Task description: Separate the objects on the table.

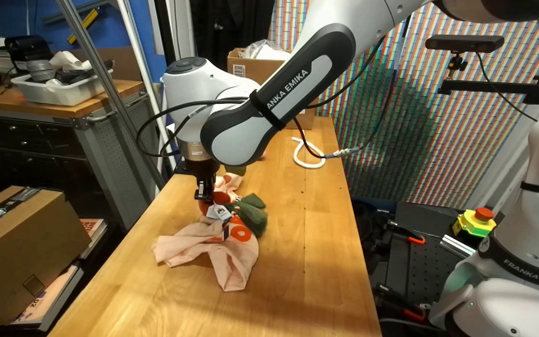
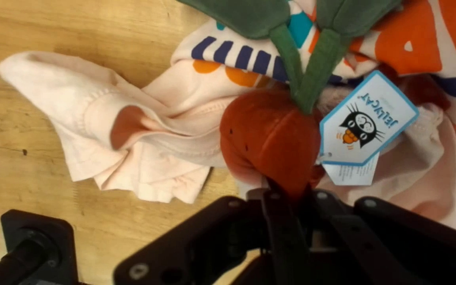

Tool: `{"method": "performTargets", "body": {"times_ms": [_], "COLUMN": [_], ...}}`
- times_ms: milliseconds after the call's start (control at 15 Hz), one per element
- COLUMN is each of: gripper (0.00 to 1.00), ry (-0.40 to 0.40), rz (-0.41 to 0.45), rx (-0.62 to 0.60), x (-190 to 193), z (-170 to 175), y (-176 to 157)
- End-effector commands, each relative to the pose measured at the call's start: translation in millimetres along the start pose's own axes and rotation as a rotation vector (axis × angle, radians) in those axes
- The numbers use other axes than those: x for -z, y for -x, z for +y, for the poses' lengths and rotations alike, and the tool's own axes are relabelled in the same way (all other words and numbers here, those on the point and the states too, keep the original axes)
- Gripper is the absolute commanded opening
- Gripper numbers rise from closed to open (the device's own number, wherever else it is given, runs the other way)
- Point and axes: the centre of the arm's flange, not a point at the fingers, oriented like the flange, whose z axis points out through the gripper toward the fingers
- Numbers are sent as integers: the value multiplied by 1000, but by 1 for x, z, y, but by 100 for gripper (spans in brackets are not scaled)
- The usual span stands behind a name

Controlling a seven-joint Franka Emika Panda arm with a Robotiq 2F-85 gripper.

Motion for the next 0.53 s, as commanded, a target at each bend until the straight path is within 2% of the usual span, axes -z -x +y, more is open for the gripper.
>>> {"method": "performTargets", "body": {"times_ms": [0, 467], "gripper": [3, 3], "ry": [32, 60], "rz": [21, 106], "rx": [-3, -19], "x": [21, 82], "z": [6, 3], "y": [3, 2]}}
